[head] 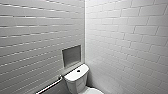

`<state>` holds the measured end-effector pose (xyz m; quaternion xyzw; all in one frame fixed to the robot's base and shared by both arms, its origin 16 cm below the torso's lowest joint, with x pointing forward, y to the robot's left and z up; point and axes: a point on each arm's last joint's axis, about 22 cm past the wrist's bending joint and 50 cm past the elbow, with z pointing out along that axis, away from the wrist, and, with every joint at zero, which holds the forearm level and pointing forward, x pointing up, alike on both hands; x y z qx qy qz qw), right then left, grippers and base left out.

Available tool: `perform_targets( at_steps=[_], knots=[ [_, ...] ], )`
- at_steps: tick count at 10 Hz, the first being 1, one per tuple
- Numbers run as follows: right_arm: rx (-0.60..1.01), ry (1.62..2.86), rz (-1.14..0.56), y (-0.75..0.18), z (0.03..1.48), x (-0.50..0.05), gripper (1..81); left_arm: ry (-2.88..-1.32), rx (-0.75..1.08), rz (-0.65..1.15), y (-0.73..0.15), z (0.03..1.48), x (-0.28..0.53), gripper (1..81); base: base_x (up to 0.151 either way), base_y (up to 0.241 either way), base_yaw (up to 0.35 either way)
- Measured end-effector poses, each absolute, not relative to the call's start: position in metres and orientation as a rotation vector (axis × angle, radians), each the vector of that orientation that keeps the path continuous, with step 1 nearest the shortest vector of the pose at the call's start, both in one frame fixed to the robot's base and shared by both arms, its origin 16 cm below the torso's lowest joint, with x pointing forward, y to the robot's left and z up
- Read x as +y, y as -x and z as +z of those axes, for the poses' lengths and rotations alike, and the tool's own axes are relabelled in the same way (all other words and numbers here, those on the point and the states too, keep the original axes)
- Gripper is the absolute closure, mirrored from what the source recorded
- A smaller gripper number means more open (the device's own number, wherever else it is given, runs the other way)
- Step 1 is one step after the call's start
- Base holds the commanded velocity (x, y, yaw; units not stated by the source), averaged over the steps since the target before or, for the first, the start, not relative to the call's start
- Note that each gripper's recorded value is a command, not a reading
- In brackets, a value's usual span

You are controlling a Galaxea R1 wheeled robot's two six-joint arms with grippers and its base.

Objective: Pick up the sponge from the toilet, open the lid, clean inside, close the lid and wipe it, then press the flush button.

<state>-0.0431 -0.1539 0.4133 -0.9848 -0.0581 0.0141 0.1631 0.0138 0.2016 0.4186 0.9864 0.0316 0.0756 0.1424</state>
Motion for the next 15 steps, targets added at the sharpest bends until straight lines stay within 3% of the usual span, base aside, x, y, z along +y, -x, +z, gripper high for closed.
perform_targets(
  at_steps=[4, 15],
  knots=[
    [-0.164, 2.81, 0.046, 0.049, 0.413, -0.155, 81.1, -2.846, 0.092, 0.207, -0.007, 0.418, 0.201, 1.0, 0.039, 0.0, 0.0],
    [-0.164, 2.81, 0.04, 0.046, 0.413, -0.155, 81.1, -2.845, 0.09, 0.224, -0.015, 0.419, 0.202, 1.0, 0.108, 0.0, 0.0]
  ],
)
